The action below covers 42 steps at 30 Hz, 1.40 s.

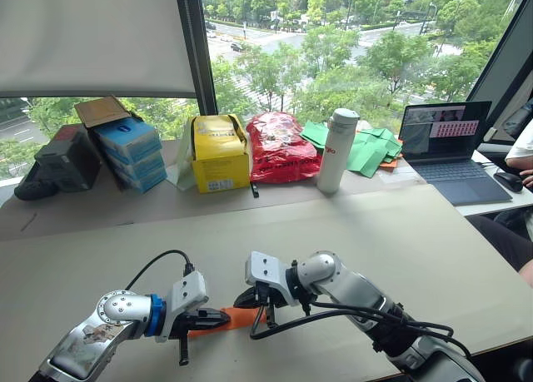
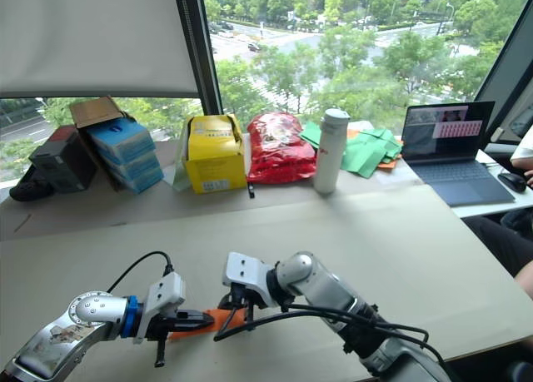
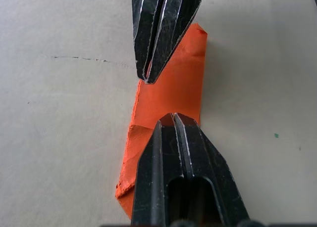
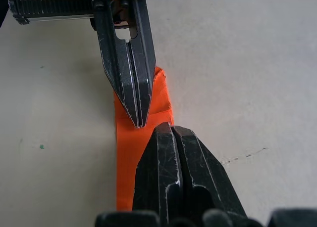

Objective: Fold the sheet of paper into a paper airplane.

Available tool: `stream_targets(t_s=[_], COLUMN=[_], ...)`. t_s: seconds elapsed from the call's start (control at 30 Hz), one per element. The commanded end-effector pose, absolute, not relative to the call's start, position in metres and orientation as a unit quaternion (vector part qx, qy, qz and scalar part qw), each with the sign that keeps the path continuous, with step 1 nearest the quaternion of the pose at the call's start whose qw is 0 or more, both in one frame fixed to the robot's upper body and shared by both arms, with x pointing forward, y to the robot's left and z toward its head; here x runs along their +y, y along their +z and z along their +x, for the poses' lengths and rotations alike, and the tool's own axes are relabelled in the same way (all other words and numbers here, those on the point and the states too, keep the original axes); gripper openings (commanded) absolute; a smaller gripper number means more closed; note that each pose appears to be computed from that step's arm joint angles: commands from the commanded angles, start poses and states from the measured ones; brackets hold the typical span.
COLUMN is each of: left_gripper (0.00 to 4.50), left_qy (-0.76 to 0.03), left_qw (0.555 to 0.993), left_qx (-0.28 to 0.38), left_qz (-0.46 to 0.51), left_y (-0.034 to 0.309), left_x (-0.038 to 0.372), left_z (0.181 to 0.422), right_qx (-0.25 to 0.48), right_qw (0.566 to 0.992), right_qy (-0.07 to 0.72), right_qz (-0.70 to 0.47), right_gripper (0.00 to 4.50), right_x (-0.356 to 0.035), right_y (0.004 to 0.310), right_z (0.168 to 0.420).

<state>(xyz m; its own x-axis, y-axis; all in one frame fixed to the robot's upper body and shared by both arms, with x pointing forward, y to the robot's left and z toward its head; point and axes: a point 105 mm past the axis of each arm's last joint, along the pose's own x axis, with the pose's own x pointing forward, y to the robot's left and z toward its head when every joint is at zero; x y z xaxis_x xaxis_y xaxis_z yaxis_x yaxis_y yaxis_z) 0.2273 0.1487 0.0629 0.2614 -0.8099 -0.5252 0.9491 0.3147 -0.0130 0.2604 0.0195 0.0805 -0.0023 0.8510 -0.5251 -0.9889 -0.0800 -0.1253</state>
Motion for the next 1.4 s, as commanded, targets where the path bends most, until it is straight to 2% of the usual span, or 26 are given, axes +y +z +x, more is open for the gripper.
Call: stream_targets(t_s=[0.03,0.53,1.0,1.23,1.4], left_gripper=[0.00,0.00,0.00,0.00,0.00], left_qy=[-0.538,-0.539,-0.541,-0.542,-0.543], left_qw=[0.786,0.783,0.780,0.780,0.779], left_qx=[0.253,0.256,0.259,0.258,0.255], left_qz=[0.169,0.175,0.178,0.180,0.181], left_y=[0.054,0.052,0.050,0.050,0.051], left_x=[0.162,0.162,0.162,0.161,0.161], left_z=[0.230,0.227,0.226,0.228,0.230], right_qx=[0.134,0.247,0.296,0.305,0.259], right_qw=[0.652,0.649,0.658,0.663,0.685], right_qy=[0.699,0.656,0.627,0.613,0.610], right_qz=[-0.263,-0.296,-0.292,-0.304,-0.301], right_gripper=[0.03,0.03,0.03,0.03,0.03], right_x=[0.021,-0.012,-0.056,-0.075,-0.068], right_y=[0.080,0.042,0.035,0.039,0.062], right_z=[0.260,0.267,0.259,0.258,0.265])
